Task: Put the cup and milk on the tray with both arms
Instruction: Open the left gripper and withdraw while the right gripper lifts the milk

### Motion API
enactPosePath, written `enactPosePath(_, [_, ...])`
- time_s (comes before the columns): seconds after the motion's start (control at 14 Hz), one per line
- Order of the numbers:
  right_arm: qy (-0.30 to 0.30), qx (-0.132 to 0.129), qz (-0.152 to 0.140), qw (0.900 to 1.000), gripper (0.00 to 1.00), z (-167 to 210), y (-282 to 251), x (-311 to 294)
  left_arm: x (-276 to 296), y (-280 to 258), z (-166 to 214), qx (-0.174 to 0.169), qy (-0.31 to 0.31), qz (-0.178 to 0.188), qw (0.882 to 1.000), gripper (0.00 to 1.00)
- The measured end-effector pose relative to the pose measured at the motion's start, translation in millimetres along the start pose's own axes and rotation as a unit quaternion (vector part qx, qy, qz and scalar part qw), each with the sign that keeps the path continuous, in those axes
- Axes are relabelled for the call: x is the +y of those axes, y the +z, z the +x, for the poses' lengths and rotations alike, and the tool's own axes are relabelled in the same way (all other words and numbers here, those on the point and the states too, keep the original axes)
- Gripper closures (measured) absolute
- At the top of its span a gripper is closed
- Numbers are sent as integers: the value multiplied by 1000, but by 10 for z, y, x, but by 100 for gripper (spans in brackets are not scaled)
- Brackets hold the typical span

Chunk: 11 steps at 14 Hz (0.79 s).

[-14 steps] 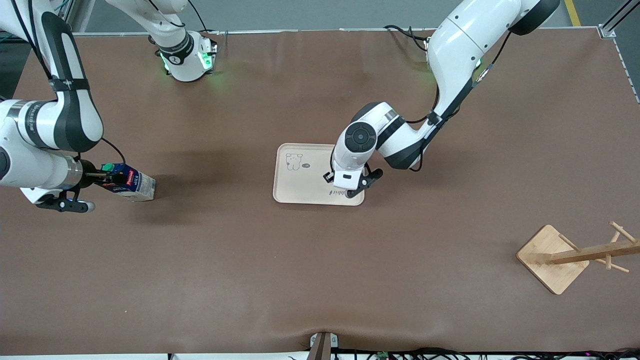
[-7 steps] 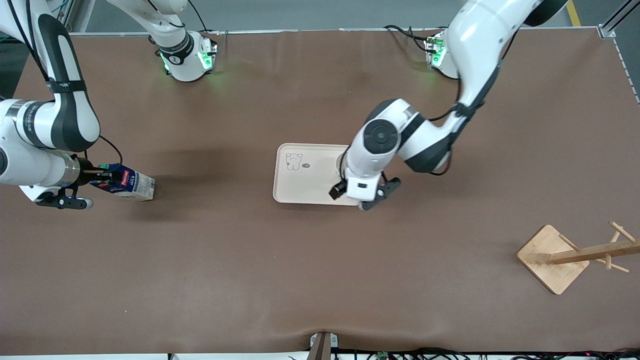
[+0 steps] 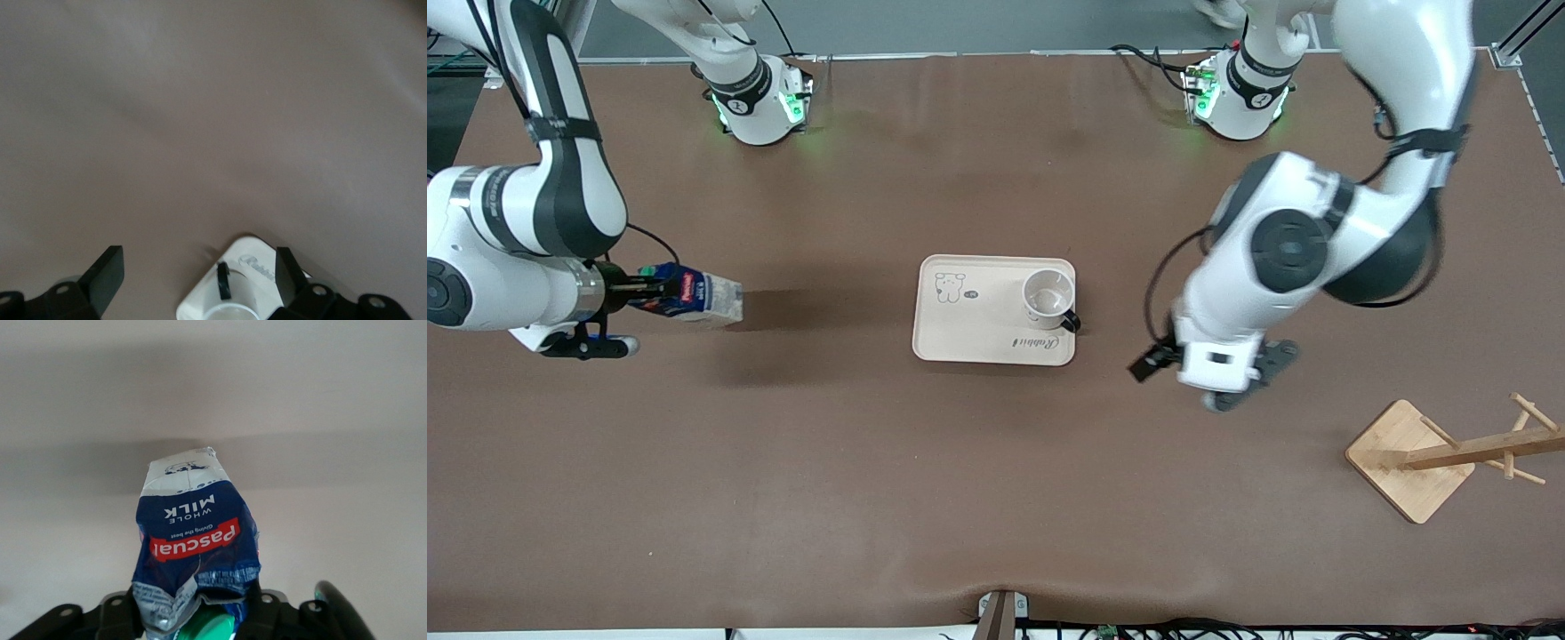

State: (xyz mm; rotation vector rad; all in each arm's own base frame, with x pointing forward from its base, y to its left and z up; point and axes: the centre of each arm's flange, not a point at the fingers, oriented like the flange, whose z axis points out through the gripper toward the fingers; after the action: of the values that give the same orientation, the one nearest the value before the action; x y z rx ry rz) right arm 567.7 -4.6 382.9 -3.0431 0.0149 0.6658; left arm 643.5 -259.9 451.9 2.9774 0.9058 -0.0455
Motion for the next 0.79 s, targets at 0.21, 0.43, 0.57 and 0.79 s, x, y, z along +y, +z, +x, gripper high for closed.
enactPosePath(0.21, [2,2,-10,1000,48,-104,-287,-674,-366,-265,401,14,31,-6,999,0])
enactPosePath(0.43, [40,20,-16,999,48,-285,-359,-1738,-730,-474,681,19,60,2,998,0])
enactPosePath(0.57, [59,26,-6,998,48,-406,-380,-2323,-914,-524,851,21,79,3,997,0])
enactPosePath(0.79, [78,25,-6,997,48,-380,-293,-2817,-1011,-520,948,21,96,5,995,0])
